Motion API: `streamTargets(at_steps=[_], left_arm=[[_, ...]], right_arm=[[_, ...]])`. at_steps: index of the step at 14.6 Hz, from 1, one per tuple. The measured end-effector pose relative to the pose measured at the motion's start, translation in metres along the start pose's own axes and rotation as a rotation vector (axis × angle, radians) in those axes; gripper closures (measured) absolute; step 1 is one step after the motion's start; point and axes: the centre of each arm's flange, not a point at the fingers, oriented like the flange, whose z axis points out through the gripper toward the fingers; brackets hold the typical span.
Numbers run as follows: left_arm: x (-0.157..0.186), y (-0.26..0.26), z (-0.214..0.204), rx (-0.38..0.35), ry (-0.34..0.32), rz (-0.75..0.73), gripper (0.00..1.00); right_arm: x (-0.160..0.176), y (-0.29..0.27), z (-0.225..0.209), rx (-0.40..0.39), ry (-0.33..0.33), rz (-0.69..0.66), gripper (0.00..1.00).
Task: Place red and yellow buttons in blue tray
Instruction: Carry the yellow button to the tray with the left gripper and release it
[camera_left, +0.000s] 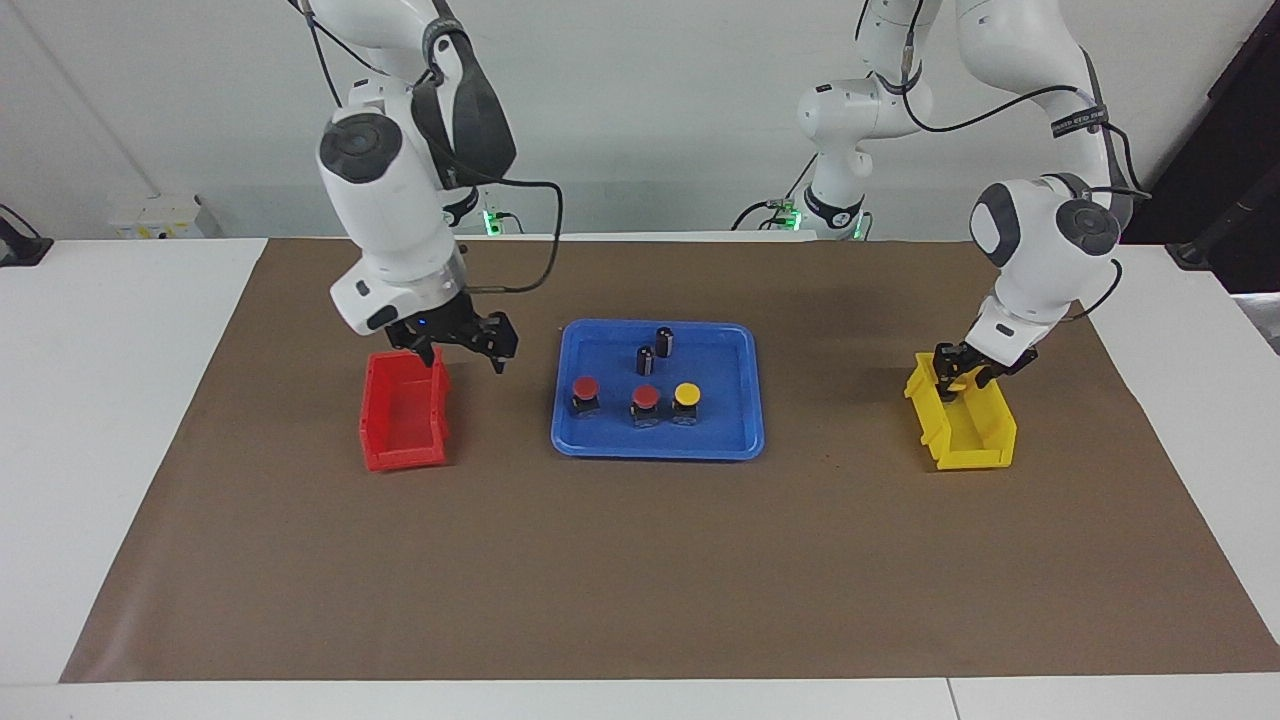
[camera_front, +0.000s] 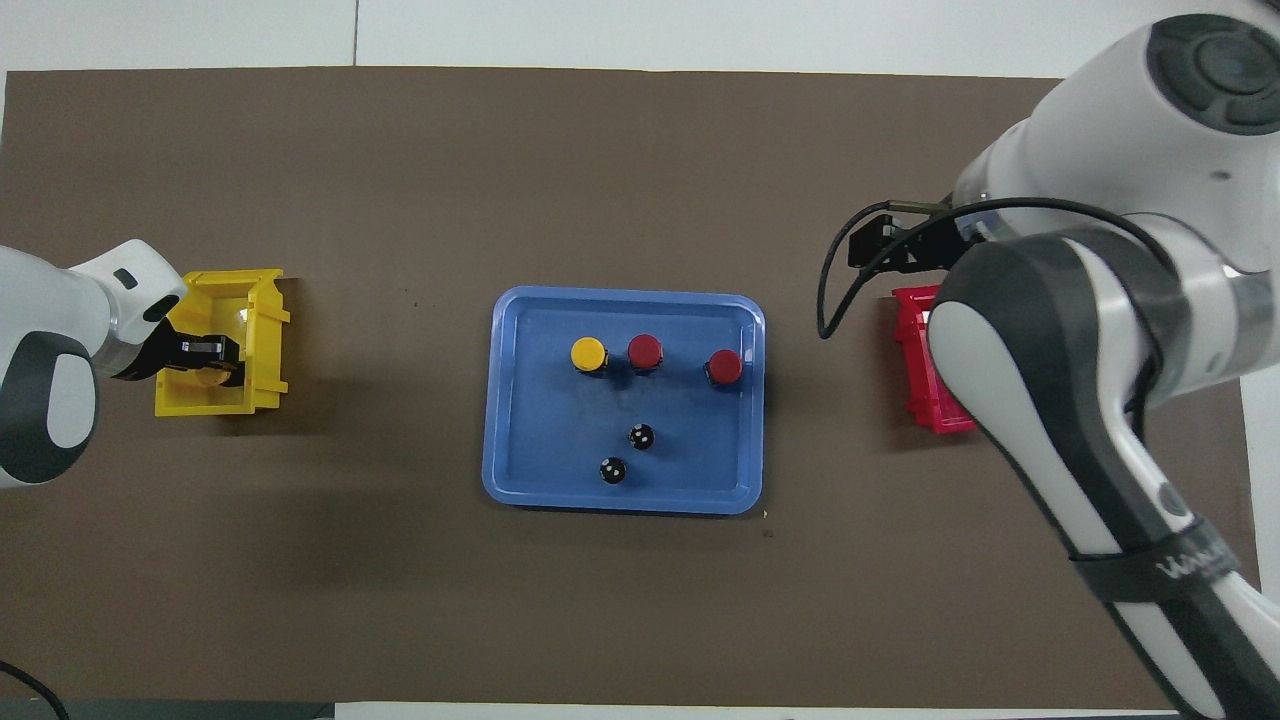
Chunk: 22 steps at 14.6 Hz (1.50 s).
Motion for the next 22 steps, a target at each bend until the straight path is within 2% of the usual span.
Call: streamTargets(at_steps=[1,2,5,8,10,12,14,16,18,22], left_arm=[[0.0,0.0,0.0,0.0,0.001,0.0,0.54],[0.0,0.0,-0.001,0.0,0.005,0.0,0.59],[0.011,-0.001,-0.025,0.004,0.032,0.0,0.59],[0.034,0.015,-0.097,0.007,0.035,-0.022,0.59],[0.041,0.068,-0.141,0.005,0.046,-0.088,0.59],[0.034,0.162,-0.155,-0.008,0.071,-0.182,0.59],[0.016,0.258,-0.145,-0.034,0.1,-0.252,0.59],[0.004,0.325,-0.118,-0.058,0.113,-0.282,0.59],[0.001,0.355,-0.083,-0.05,0.092,-0.278,0.59],[0.004,0.357,-0.04,-0.055,0.095,-0.277,0.59]], right_arm=[[-0.004,0.02,-0.016,-0.004,-0.002,-0.005,0.0],[-0.008,0.04,-0.03,-0.007,0.0,-0.005,0.0],[-0.024,0.089,-0.064,-0.015,-0.001,-0.017,0.0],[-0.032,0.108,-0.079,-0.016,0.012,-0.031,0.0],[-0.032,0.11,-0.083,-0.024,0.006,-0.059,0.0],[-0.03,0.118,-0.084,-0.025,0.003,-0.087,0.0],[-0.028,0.124,-0.082,-0.024,-0.002,-0.092,0.0],[-0.027,0.124,-0.079,-0.024,-0.007,-0.094,0.0],[-0.026,0.123,-0.078,-0.024,-0.008,-0.096,0.0],[-0.026,0.121,-0.078,-0.024,-0.006,-0.1,0.0]])
